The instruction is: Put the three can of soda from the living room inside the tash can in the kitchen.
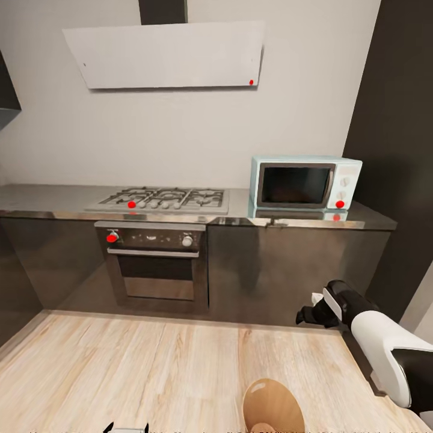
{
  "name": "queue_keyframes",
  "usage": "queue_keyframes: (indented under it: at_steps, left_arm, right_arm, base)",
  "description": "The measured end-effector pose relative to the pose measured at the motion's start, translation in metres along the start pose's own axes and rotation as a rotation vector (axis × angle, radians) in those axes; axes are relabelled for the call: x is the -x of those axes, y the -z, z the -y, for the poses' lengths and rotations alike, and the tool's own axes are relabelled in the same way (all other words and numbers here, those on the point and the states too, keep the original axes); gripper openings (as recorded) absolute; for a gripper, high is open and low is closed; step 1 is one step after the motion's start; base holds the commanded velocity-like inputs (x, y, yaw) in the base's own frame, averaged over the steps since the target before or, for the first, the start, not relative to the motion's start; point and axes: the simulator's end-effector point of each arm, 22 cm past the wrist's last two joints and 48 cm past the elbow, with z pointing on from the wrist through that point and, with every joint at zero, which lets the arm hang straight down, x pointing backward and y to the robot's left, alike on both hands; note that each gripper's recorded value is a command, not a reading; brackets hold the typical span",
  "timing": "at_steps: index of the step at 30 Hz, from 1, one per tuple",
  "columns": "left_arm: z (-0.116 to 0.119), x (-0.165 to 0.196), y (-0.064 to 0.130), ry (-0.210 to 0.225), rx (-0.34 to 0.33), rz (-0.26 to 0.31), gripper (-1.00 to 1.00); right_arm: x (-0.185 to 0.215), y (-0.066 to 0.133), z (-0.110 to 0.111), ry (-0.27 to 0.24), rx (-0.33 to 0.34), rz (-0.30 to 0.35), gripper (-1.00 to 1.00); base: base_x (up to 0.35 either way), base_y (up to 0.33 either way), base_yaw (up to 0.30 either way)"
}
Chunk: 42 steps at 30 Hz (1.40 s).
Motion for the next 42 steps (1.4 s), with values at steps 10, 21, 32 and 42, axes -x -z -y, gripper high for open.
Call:
queue_keyframes:
  at_steps: [10, 21, 32, 42]
  left_arm:
    - [0.000, -0.020, -0.007, 0.000, 0.000, 0.000, 1.00]
    - [0.001, -0.042, -0.015, 0.000, 0.000, 0.001, 1.00]
    - [0.001, -0.065, -0.023, 0.000, 0.000, 0.001, 1.00]
    - [0.000, -0.086, -0.030, -0.002, 0.001, 0.003, 1.00]
  right_arm:
    - [-0.006, -0.021, 0.001, 0.006, 0.002, 0.027, 1.00]
    - [-0.033, -0.052, 0.002, 0.011, -0.001, 0.010, 1.00]
    - [-0.068, -0.092, 0.009, 0.019, -0.007, 0.006, 1.00]
    - [-0.085, -0.115, 0.010, 0.021, -0.007, -0.002, 1.00]
  base:
    - [0.000, 0.000, 0.000]
    - [0.000, 0.000, 0.000]
    - [0.000, 0.000, 0.000]
    - [0.000, 0.000, 0.000]
